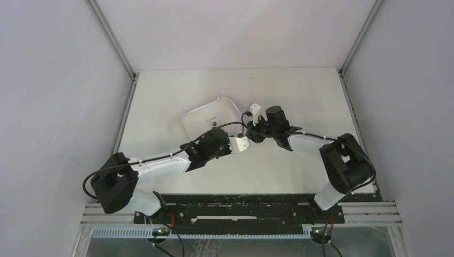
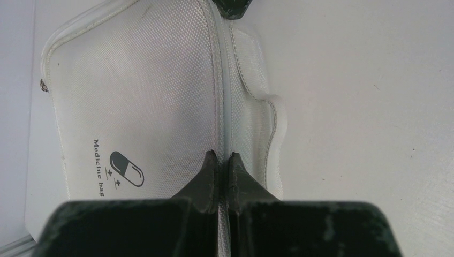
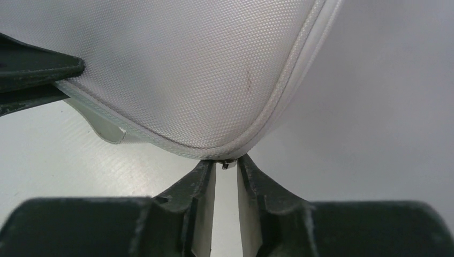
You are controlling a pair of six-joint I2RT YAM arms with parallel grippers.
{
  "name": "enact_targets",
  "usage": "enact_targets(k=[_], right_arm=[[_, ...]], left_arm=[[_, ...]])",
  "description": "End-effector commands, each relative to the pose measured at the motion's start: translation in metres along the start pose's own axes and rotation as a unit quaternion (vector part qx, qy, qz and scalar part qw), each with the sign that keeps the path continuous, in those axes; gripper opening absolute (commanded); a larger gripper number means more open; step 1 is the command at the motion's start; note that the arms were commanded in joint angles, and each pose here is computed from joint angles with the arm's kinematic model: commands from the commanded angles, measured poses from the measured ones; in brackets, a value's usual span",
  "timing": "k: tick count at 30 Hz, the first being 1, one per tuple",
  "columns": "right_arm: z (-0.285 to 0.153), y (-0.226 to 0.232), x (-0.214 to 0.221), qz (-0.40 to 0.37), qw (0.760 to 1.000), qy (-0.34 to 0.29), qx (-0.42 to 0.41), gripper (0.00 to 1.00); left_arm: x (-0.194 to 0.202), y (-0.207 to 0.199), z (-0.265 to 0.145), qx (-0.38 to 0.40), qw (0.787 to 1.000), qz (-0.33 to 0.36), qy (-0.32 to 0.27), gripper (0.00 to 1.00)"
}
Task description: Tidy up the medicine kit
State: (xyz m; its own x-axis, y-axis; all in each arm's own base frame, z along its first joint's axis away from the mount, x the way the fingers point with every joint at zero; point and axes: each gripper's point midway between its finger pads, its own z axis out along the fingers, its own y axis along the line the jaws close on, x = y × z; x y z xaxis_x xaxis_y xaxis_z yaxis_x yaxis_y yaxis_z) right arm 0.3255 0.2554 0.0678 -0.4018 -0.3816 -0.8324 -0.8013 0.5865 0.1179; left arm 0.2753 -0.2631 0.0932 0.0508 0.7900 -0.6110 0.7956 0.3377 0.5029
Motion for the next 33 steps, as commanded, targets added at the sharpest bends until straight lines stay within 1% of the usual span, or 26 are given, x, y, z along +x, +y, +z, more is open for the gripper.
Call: enact_targets(k=[1, 7, 16, 22, 33], right_arm=[[0.005, 0.001, -0.02, -0.039, 0.999, -0.035, -0.001, 0.17], [0.002, -0.005, -0.022, -0.044, 0.998, -0.033, 0.02, 0.0], [-0.009, -0.019, -0.022, -0.031, 0.997, -0.017, 0.071, 0.0], [-0.013, -0.03, -0.024, -0.012, 0.994, -0.002, 0.106, 0.0], [-0.013, -0.035, -0.034, 0.0, 0.993, 0.014, 0.114, 0.0]], left_arm=[[-0.001, -0.001, -0.009, 0.005, 1.0, -0.022, -0.011, 0.0], [0.002, -0.004, -0.009, 0.015, 1.0, -0.019, -0.009, 0.0], [0.019, -0.016, -0.019, 0.049, 0.998, 0.019, 0.016, 0.0], [0.031, -0.029, -0.031, 0.085, 0.994, 0.054, 0.028, 0.0], [0.05, -0.056, -0.055, 0.174, 0.973, 0.147, 0.03, 0.0]])
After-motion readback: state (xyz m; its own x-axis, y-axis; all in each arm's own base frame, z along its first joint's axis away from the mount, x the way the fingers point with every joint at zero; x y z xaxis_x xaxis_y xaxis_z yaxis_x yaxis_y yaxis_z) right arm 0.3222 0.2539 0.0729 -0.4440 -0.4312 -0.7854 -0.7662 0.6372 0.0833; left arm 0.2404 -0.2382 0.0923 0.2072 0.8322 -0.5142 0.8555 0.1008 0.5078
